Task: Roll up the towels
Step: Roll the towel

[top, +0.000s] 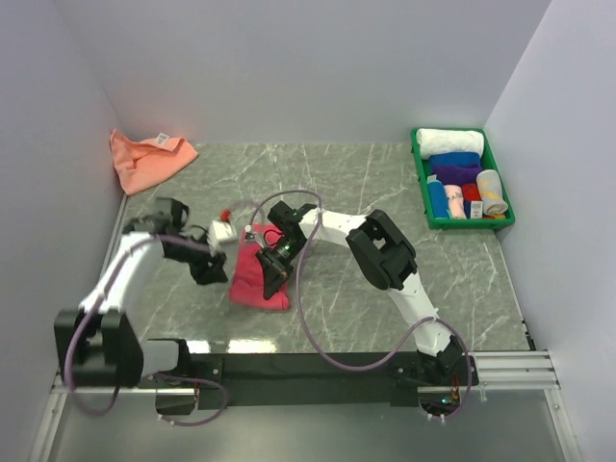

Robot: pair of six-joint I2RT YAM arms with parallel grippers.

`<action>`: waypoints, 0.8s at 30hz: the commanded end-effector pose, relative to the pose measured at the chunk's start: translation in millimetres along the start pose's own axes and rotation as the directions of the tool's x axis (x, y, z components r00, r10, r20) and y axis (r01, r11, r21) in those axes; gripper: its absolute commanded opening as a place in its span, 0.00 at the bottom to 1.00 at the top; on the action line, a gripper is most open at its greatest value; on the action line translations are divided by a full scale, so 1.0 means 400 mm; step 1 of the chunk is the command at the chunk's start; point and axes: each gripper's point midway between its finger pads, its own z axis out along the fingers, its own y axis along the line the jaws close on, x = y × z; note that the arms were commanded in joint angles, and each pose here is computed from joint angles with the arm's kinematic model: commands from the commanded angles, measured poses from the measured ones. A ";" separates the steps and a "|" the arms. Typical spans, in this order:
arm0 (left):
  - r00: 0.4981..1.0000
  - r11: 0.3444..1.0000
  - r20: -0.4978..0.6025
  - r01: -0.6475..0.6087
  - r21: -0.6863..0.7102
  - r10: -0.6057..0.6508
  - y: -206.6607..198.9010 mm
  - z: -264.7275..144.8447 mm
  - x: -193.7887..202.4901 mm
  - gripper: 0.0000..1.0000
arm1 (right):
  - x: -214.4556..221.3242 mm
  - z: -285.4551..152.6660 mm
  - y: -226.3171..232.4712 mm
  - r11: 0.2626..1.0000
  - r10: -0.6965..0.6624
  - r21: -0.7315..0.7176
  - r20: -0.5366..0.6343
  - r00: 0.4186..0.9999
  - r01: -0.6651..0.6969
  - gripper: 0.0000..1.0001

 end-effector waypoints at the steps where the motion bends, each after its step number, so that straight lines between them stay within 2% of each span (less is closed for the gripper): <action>1: 0.951 0.944 -0.046 -0.310 -0.110 0.307 -0.007 0.032 -0.008 0.61 | 0.154 0.045 -0.158 0.970 0.208 0.163 -0.153 0.966 -0.182 0.00; 4: 0.887 0.884 -0.054 -0.462 -0.071 0.459 -0.073 0.092 -0.021 0.63 | 0.150 0.043 -0.191 0.962 0.234 0.179 -0.155 0.960 -0.206 0.00; 6: 0.871 0.870 -0.059 -0.491 -0.057 0.488 -0.095 0.120 -0.010 0.64 | 0.133 0.037 -0.201 0.962 0.229 0.187 -0.149 0.962 -0.200 0.00; 8: 0.834 0.830 -0.061 -0.552 -0.078 0.548 -0.101 0.144 -0.030 0.64 | 0.121 0.038 -0.215 0.961 0.230 0.187 -0.145 0.962 -0.202 0.00; 15: 0.827 0.829 -0.074 -0.559 -0.008 0.557 -0.141 0.215 0.005 0.64 | 0.124 0.044 -0.236 0.955 0.251 0.197 -0.152 0.956 -0.220 0.00; 17: 0.815 0.819 -0.098 -0.573 0.001 0.570 -0.141 0.234 0.019 0.60 | 0.125 0.044 -0.240 0.954 0.255 0.202 -0.153 0.955 -0.222 0.00; 20: 0.813 0.827 -0.154 -0.557 0.077 0.562 -0.155 0.249 0.071 0.41 | 0.119 0.027 -0.239 0.952 0.261 0.203 -0.138 0.955 -0.230 0.02; 21: 0.816 0.840 -0.199 -0.528 0.126 0.542 -0.163 0.249 0.107 0.28 | 0.107 0.012 -0.230 0.954 0.249 0.203 -0.124 0.960 -0.222 0.07; 24: 0.834 0.872 -0.263 -0.439 0.218 0.486 -0.188 0.244 0.157 0.12 | 0.081 -0.048 -0.220 0.955 0.241 0.194 -0.063 0.969 -0.225 0.30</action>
